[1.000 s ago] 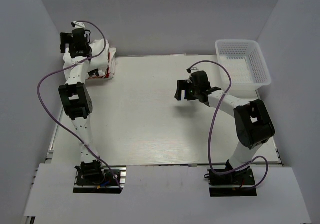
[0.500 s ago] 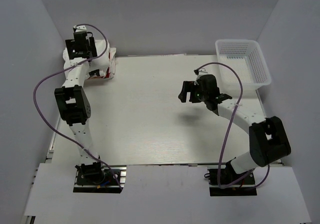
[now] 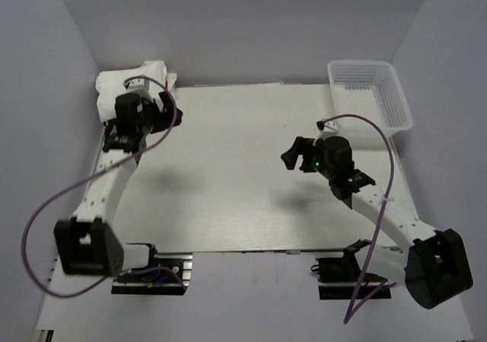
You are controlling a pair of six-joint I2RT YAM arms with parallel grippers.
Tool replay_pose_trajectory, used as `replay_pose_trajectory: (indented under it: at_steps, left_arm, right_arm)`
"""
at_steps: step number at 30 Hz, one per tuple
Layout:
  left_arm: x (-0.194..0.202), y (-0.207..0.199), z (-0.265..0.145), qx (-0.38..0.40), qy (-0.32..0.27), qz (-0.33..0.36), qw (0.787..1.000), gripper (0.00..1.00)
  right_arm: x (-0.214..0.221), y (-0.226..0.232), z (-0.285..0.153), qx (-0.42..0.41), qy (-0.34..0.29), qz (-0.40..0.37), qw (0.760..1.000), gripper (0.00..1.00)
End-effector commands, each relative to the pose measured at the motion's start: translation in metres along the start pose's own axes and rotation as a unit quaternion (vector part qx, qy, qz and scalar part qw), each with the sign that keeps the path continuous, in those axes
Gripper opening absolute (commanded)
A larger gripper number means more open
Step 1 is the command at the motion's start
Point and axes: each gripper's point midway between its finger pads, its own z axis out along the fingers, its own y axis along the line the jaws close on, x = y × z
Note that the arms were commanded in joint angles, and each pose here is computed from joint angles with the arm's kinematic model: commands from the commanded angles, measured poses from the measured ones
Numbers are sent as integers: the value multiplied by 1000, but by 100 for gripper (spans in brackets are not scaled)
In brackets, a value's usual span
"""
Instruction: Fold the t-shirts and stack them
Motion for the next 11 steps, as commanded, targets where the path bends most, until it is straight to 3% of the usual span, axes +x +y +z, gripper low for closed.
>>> replay_pose_trajectory:
  at_steps: [1,2,7,11]
  left_arm:
    - [-18,-58,-70,117,-86,-64,987,100]
    - [14,-50,-69,115,-65,-66,989,100]
    - [76,-37,-80,80,-6,-79,994,100]
    - [72,-50,-82,104,-2,-74,992,100]
  right_arm:
    - [-10,-4,-10,19,-39,39,998,90]
    - [-12,-5,-16,20,-47,45,998,90]
    - [17,-18,-38,24,-60,62,996,90]
    - [24,-12,-48,-5,-76,65,995,90]
